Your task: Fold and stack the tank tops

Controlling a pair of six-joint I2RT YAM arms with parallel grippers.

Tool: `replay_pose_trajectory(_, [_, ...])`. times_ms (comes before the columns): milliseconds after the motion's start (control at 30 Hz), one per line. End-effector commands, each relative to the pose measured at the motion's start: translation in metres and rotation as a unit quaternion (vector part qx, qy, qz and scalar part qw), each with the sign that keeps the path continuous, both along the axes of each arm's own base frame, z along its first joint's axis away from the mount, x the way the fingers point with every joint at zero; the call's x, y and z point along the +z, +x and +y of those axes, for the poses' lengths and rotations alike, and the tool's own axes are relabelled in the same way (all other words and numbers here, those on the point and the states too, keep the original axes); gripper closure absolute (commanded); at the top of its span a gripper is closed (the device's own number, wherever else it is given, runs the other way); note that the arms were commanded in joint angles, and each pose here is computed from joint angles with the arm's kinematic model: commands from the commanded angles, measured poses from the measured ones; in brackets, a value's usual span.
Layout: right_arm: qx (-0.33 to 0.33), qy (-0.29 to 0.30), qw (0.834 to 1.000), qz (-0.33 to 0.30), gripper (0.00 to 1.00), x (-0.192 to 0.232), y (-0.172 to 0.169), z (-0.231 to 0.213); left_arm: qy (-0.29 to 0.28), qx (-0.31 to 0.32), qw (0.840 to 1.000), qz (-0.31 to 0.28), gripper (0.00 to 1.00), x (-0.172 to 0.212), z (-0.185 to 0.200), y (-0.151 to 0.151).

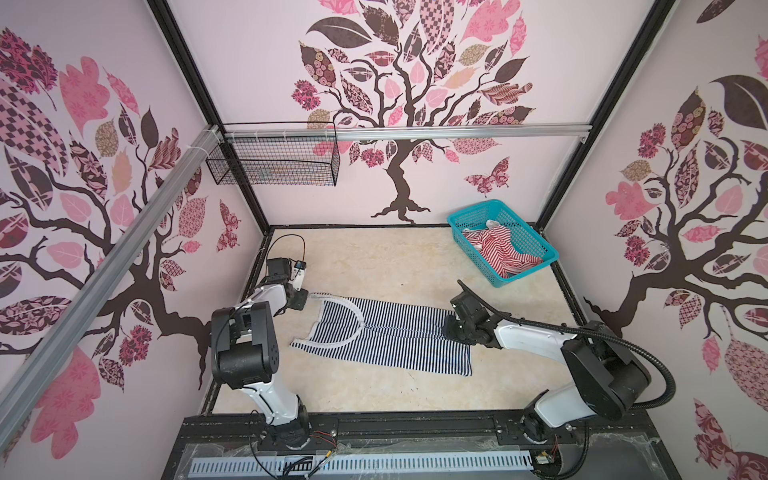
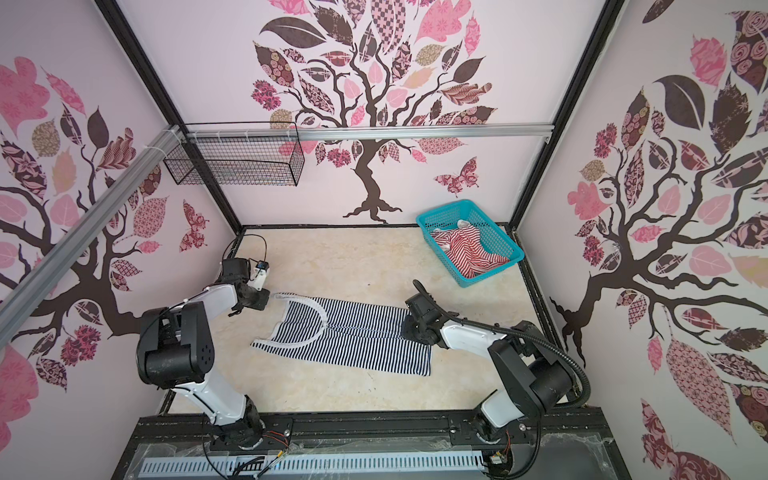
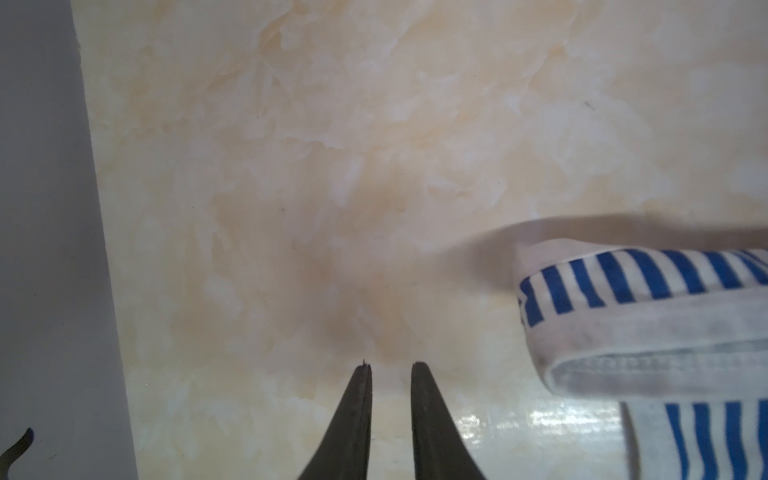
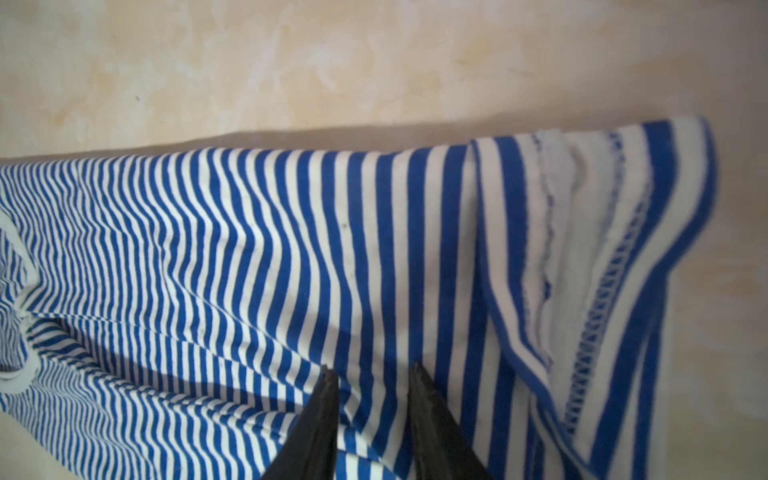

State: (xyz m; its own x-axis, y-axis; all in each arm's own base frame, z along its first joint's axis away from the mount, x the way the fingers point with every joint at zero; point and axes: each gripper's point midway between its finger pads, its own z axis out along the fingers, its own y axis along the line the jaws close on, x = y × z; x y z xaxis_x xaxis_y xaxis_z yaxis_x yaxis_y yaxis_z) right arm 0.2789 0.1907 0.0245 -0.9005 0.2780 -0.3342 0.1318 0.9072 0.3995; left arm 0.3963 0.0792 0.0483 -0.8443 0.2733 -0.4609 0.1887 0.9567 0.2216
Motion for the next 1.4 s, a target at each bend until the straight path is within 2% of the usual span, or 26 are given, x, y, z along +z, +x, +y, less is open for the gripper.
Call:
replay_pose_trajectory(0, [0.0, -0.036, 0.999, 0.04, 0.65, -0.014, -0.021, -0.016, -0.05, -0.012, 0.997, -0.055, 0.76, 0.034, -0.016, 0.006])
replay_pose_trajectory(100, [0.0, -0.037, 0.999, 0.039, 0.65, -0.014, -0.02, -0.016, -0.111, -0.035, 0.991, -0.069, 0.72, 0.061, -0.048, 0.014])
replay_pose_trajectory(167, [-0.002, -0.034, 0.999, 0.041, 0.64, -0.015, -0.02, -0.015, -0.125, -0.058, 0.989, -0.062, 0.72, 0.068, -0.073, 0.02])
replay_pose_trajectory(267, [-0.002, -0.03, 0.999, 0.042, 0.64, -0.016, -0.019, -0.013, -0.137, -0.1, 0.985, -0.04, 0.71, 0.065, -0.112, 0.029])
replay_pose_trajectory(367, [-0.002, -0.026, 0.999, 0.04, 0.63, -0.014, -0.017, -0.011, -0.164, -0.114, 0.98, -0.005, 0.71, 0.053, -0.133, 0.036])
replay_pose_trajectory(533, [-0.003, -0.023, 0.999, 0.035, 0.61, -0.009, -0.016, -0.011, -0.183, -0.109, 0.976, 0.049, 0.71, 0.021, -0.138, 0.04])
replay_pose_trajectory(700, [-0.002, -0.021, 0.999, 0.036, 0.59, -0.008, -0.018, -0.011, -0.173, -0.107, 0.974, 0.1, 0.71, -0.009, -0.134, 0.017])
replay_pose_trajectory(833, [-0.002, -0.024, 0.999, 0.037, 0.59, -0.008, -0.019, -0.013, -0.143, -0.111, 0.978, 0.104, 0.72, -0.02, -0.126, -0.003])
replay_pose_trajectory(967, [-0.003, -0.025, 0.999, 0.039, 0.58, -0.011, -0.02, -0.013, -0.133, -0.104, 0.98, 0.101, 0.72, -0.017, -0.12, -0.011])
replay_pose_trajectory(1133, [-0.002, -0.02, 0.999, 0.043, 0.58, -0.014, -0.021, -0.011, -0.102, -0.074, 0.987, 0.096, 0.72, -0.014, -0.107, -0.004])
replay_pose_trajectory(1200, [-0.002, -0.021, 0.999, 0.04, 0.58, -0.012, -0.02, -0.011, -0.11, -0.076, 0.987, 0.086, 0.72, -0.004, -0.11, -0.003])
replay_pose_trajectory(1367, [0.001, -0.019, 0.999, 0.033, 0.57, -0.005, -0.019, -0.011, -0.174, -0.098, 0.978, 0.062, 0.7, 0.028, -0.135, -0.008])
